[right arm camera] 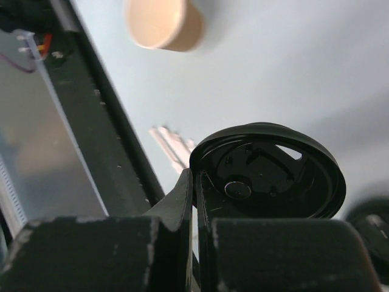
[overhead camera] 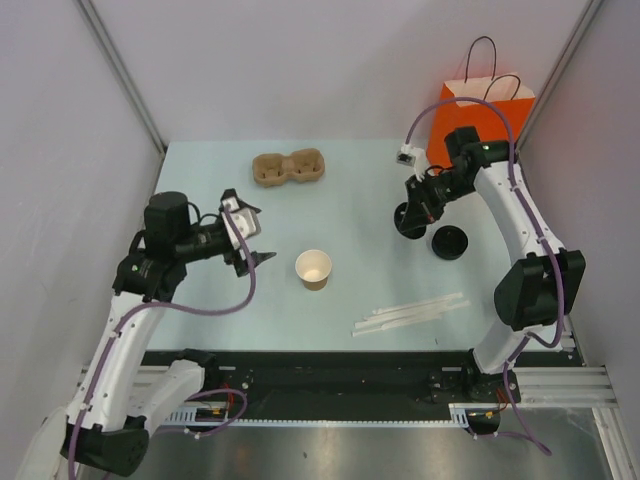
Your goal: Pack the takeout coffee
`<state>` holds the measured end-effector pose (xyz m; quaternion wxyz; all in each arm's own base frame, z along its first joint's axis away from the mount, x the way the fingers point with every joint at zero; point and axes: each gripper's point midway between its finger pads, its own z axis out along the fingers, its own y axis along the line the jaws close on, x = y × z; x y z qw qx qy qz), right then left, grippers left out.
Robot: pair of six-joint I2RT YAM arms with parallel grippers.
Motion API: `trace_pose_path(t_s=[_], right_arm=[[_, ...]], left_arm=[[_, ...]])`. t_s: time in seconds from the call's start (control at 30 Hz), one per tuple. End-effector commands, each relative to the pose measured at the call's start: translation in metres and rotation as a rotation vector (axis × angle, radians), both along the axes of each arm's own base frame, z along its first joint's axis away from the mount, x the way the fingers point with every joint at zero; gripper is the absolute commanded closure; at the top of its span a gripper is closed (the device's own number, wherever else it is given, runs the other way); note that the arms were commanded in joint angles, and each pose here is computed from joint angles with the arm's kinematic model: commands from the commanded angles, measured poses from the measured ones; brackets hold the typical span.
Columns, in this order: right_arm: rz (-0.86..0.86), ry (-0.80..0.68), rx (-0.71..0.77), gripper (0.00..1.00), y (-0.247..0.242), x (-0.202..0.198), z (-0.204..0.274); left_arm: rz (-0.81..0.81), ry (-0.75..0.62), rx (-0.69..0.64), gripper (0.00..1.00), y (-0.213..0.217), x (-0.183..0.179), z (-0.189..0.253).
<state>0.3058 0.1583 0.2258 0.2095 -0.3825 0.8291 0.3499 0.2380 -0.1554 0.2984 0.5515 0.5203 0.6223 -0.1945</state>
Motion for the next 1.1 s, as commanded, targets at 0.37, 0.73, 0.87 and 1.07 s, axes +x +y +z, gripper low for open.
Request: trace_pose_path(t_s=[0.37,0.73,0.87,1.07], right_arm=[[0.358,0.33,0.219,1.0,0.086,-0.137,0.023],[0.507,0.363,0.206,1.0,0.11,-0.182,0.027],[0.542,0.363,0.185,1.0,0.114,-0.191,0.027],[0.553,0.347,0.189,1.0,0.117,-0.193,0.032]], left_arm=[[-0.62,-0.65,0.233,0.13,-0.12,-0.054,-0.025],[-0.739,-0.599,0.27,0.19,-0.151,-0.072,-0.045],[-0.756,-0.584,0.305,0.22,-0.157,-0.075,-0.056],[-0.751,-0.539,0.325,0.37,-0.161,-0.076,-0.062]])
